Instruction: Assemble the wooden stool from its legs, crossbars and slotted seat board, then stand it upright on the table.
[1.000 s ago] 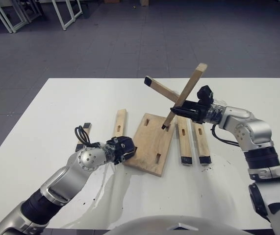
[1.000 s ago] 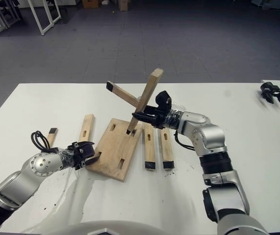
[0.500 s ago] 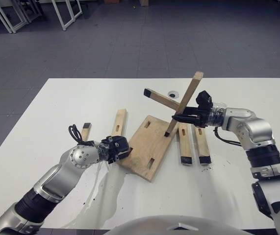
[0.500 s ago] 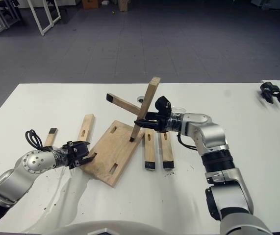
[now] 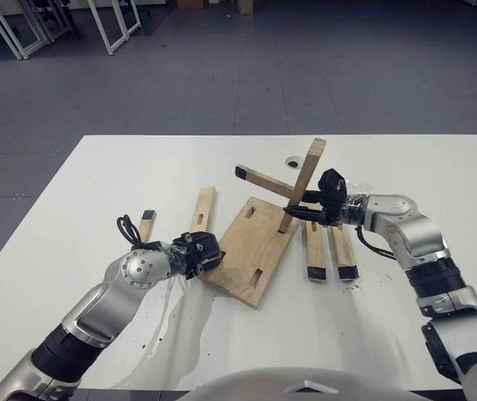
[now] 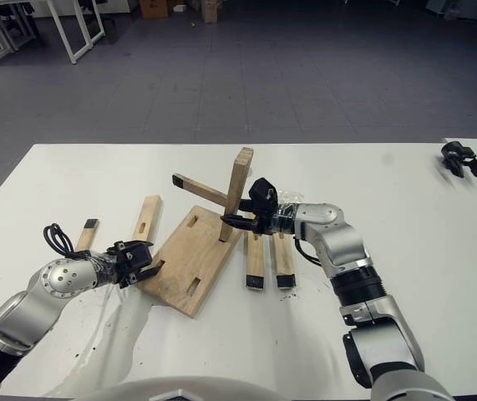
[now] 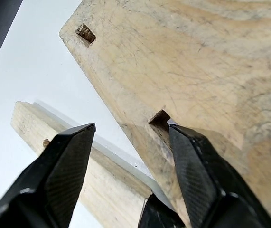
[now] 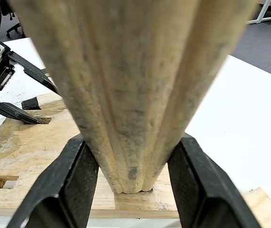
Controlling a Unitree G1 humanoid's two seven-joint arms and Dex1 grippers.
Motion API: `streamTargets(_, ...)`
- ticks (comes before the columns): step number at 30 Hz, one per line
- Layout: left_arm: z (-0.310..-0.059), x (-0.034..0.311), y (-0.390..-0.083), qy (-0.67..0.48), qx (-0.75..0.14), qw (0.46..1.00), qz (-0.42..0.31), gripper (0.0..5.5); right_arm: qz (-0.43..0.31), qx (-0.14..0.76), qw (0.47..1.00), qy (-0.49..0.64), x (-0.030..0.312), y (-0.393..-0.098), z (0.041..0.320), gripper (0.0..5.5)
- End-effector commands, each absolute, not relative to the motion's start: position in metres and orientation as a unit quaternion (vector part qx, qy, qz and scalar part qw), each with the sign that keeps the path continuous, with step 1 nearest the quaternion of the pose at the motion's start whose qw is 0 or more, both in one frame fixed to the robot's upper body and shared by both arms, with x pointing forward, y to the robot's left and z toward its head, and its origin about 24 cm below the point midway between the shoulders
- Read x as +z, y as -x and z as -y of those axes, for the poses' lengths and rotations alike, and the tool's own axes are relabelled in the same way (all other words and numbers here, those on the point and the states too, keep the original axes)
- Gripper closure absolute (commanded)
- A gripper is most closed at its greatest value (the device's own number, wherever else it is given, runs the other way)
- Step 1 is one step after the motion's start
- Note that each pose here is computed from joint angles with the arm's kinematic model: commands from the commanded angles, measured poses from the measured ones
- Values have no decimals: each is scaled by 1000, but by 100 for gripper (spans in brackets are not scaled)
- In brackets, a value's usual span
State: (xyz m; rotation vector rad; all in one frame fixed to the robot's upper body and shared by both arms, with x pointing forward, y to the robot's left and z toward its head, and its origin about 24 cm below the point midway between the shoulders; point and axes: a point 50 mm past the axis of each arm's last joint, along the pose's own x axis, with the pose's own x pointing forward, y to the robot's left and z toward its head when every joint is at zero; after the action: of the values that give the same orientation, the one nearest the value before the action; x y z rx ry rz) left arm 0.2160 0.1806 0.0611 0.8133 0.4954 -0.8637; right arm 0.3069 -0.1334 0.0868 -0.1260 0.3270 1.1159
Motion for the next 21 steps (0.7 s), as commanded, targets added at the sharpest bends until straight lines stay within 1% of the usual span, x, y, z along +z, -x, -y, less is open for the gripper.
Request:
streamTargets(1,-189,33,-202,-356,-401,788,-302,264,-308,457,834,-16,29,-295,162,349)
streamTargets(4,-189,34,-204,-355,-397,792,-299,264,-291,455,840,-54,42,-309,167,349)
streamTargets(7,-189,34,-206,-354,-395,794,-297,264,-259,468,844,-42,60,-322,164,349)
streamTargets(9,-189,34,-207,-354,-391,796,-295,264,-241,481,843,-35,69,-323,160,349)
streamTargets(10,-189,35,-207,-354,-389,797,-295,264,-235,485,842,-32,71,-323,158,311)
streamTargets(11,-189,35,-208,-354,-388,799,-294,264,-229,489,841,-22,74,-321,157,307)
streamTargets(13,-188,35,-209,-354,-386,800,-293,264,-226,491,841,4,79,-317,158,273)
streamTargets(15,-188,35,-208,-353,-386,800,-293,264,-229,485,843,37,85,-313,167,246)
streamTargets(17,-189,36,-208,-353,-386,800,-293,264,-239,459,852,82,90,-311,184,239)
streamTargets(18,-189,35,-207,-353,-385,800,-294,264,-236,430,866,101,97,-316,196,239)
streamTargets(20,-189,35,-206,-352,-385,800,-296,264,-205,371,898,115,118,-328,213,239)
streamTargets(21,-189,35,-205,-351,-385,800,-297,264,-166,339,920,106,137,-338,216,239)
